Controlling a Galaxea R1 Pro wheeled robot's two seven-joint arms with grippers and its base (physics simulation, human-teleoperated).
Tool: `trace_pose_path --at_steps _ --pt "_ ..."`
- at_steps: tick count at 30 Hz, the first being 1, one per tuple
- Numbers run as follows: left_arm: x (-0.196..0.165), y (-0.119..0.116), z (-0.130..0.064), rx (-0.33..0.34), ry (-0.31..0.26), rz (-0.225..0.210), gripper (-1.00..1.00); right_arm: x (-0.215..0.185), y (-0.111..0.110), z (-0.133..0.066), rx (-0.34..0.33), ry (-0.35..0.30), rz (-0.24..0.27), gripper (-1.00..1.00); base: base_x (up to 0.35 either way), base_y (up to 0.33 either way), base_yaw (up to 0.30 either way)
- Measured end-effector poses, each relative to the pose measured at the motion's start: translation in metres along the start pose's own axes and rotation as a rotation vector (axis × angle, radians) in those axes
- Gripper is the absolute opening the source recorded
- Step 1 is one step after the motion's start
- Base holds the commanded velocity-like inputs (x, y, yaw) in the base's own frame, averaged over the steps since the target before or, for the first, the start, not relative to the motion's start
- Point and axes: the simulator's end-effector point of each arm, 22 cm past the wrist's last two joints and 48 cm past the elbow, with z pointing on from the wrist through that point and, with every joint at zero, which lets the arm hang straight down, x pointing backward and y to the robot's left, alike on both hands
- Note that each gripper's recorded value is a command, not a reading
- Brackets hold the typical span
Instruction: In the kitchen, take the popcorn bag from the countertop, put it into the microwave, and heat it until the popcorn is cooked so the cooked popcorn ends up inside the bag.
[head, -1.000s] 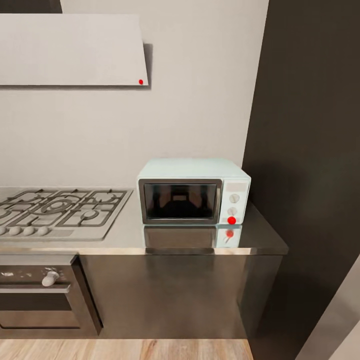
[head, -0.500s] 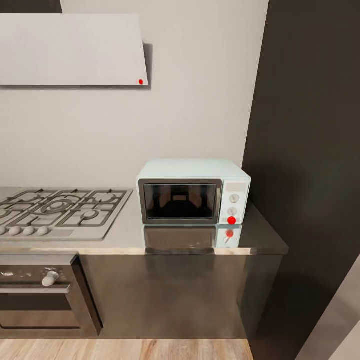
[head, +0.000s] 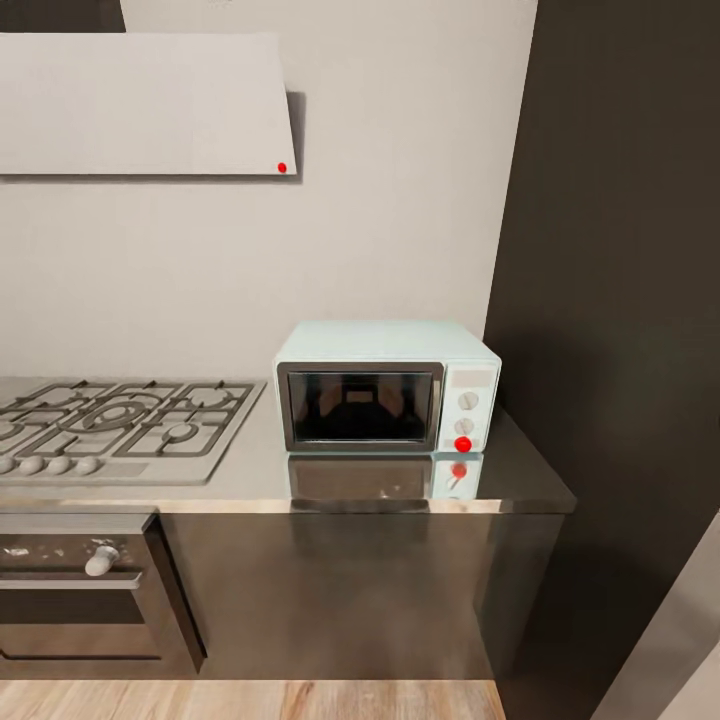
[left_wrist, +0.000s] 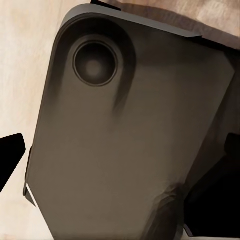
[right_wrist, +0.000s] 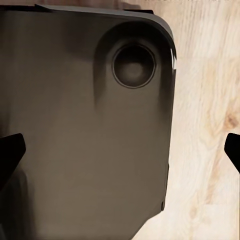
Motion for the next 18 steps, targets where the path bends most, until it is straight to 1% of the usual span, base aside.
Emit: trace_pose_path --at_steps 7,9,10,11,12,13,15,17,18 --pt "0.0 0.001 0.0 -0.002 0.001 0.0 1.0 0.0 0.001 0.0 -0.008 -0.001 -0.008 1.0 0.0 0.0 0.0" --pt "0.0 0.001 0.0 -0.002 0.001 0.0 1.0 -0.003 -0.002 0.0 -0.001 -0.007 -0.006 1.0 0.0 0.0 0.0" --pt "0.001 0.001 0.0 -0.002 0.002 -0.001 1.0 -0.031 -0.005 0.001 0.0 -0.048 -0.011 1.0 0.0 0.0 0.0" --pt "0.001 0.001 0.0 -0.001 0.002 -0.001 1.0 -0.094 -0.004 -0.005 -0.001 -0.16 -0.025 1.0 0.0 0.0 0.0" --pt "0.001 0.001 0.0 -0.001 0.002 -0.001 1.0 -0.178 0.0 -0.026 -0.001 -0.312 -0.055 1.0 0.0 0.0 0.0" --pt "0.001 0.001 0.0 -0.001 0.002 -0.001 1.0 -0.218 0.005 -0.043 0.001 -0.367 -0.082 1.0 0.0 0.0 0.0" --pt "0.001 0.001 0.0 -0.001 0.002 0.0 1.0 -0.257 0.008 -0.065 0.007 -0.402 -0.1 1.0 0.0 0.0 0.0" --pt "0.001 0.0 0.0 -0.001 0.003 0.0 1.0 -0.294 0.01 -0.093 0.012 -0.436 -0.103 1.0 0.0 0.0 0.0" --pt "0.001 0.0 0.0 0.0 0.003 0.0 1.0 -0.318 0.012 -0.117 0.014 -0.464 -0.101 1.0 0.0 0.0 0.0"
